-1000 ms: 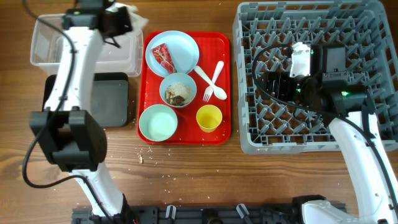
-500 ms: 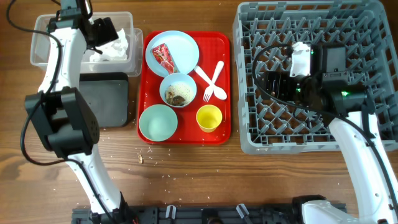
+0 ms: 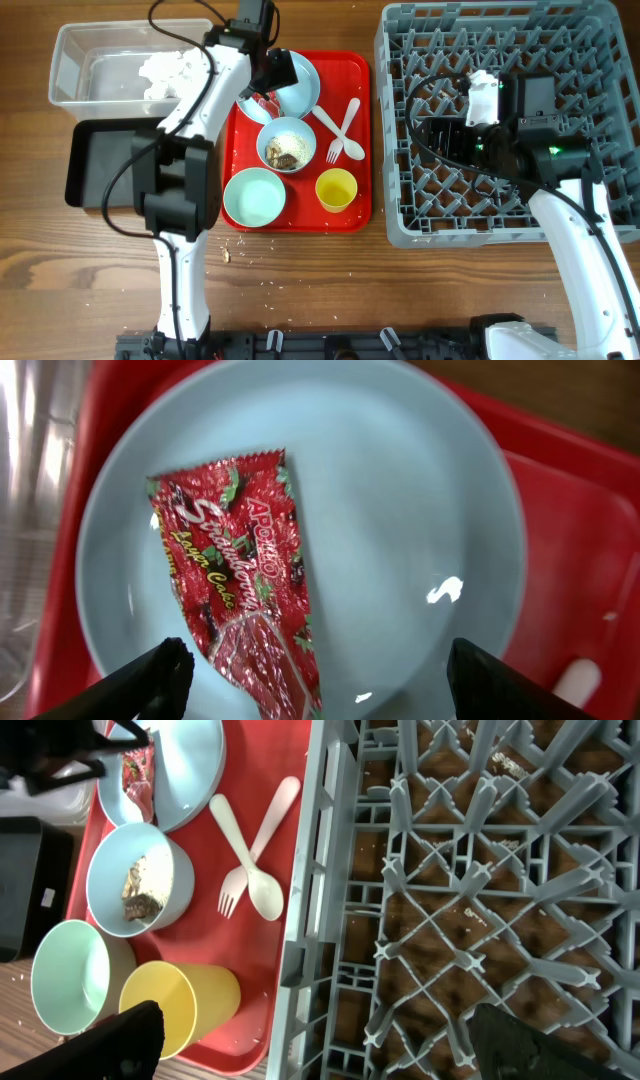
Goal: Sort waste into correct bins and load items into the dishwasher rack
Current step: 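Grasp the red wrapper from the blue plate with the left gripper, then drop the red wrapper into the clear plastic bin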
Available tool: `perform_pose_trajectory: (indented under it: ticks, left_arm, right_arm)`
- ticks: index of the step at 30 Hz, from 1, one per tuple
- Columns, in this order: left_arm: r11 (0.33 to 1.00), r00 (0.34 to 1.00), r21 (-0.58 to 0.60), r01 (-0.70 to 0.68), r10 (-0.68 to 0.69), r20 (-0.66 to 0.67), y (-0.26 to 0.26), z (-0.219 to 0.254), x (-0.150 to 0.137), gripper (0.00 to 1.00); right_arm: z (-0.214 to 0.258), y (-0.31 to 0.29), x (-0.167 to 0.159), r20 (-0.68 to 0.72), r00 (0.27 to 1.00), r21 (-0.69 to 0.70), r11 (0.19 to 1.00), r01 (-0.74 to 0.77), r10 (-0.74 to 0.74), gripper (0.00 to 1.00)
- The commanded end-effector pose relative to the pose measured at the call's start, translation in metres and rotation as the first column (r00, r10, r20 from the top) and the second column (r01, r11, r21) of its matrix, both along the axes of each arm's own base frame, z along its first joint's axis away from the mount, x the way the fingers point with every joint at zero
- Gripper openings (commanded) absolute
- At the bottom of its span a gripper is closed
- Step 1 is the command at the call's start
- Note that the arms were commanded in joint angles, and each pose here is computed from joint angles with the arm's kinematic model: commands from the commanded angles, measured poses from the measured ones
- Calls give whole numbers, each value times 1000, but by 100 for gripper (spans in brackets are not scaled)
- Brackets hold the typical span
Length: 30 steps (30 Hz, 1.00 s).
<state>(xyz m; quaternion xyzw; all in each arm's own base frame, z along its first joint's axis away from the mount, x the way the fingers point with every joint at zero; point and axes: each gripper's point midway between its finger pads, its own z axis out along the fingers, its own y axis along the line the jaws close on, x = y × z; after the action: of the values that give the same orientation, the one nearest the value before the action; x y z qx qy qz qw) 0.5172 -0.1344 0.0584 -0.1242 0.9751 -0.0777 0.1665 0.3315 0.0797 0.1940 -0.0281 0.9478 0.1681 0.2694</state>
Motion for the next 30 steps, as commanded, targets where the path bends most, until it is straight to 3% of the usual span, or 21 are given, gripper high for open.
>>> perform_pose_trajectory:
  ticks: [1, 6, 8, 9, 10, 12, 16, 20, 23, 26, 30]
  left_arm:
    - [999, 997, 18, -42, 43, -58, 2, -35, -3, 82]
    - [999, 993, 33, -40, 44, -107, 3, -63, -7, 79]
    - [998, 991, 39, -40, 44, -126, 3, -74, -10, 70]
    - [998, 991, 39, -39, 44, -129, 4, -76, -10, 57]
    - [998, 991, 39, -40, 44, -128, 4, -76, -10, 34]
    - [998, 991, 39, -40, 44, -127, 4, -75, -10, 5]
    - [999, 997, 30, -14, 16, -72, 2, -42, -2, 4]
    - [999, 996, 36, 5, -8, 86, 17, 51, 14, 4]
    - [999, 988, 47, -9, 2, 155, 44, 94, 14, 4]
    - [995, 982, 48, -86, 77, 170, 86, 112, 12, 4]
    - [989, 985, 86, -118, 106, 135, 136, 103, 6, 4]
  right_arm:
    - [2, 1, 3, -2, 1000, 2, 1000, 7, -7, 100]
    - [1, 1, 2, -7, 1000, 1, 1000, 7, -7, 100]
    - [1, 1, 1, -11, 1000, 1, 1000, 8, -8, 100]
    - [1, 1, 1, -11, 1000, 1, 1000, 7, -7, 100]
    - [1, 1, 1, -11, 1000, 1, 1000, 7, -7, 100]
    - [1, 1, 1, -10, 1000, 1, 1000, 8, -8, 100]
    - [1, 1, 1, -9, 1000, 1, 1000, 7, -7, 100]
    - [1, 1, 1, -9, 1000, 1, 1000, 8, -8, 100]
    - [1, 0, 1, -9, 1000, -2, 1000, 10, -10, 100]
    - [1, 0, 2, -9, 1000, -1, 1000, 11, -11, 100]
    - [-1, 0, 1, -13, 1000, -1, 1000, 11, -11, 100]
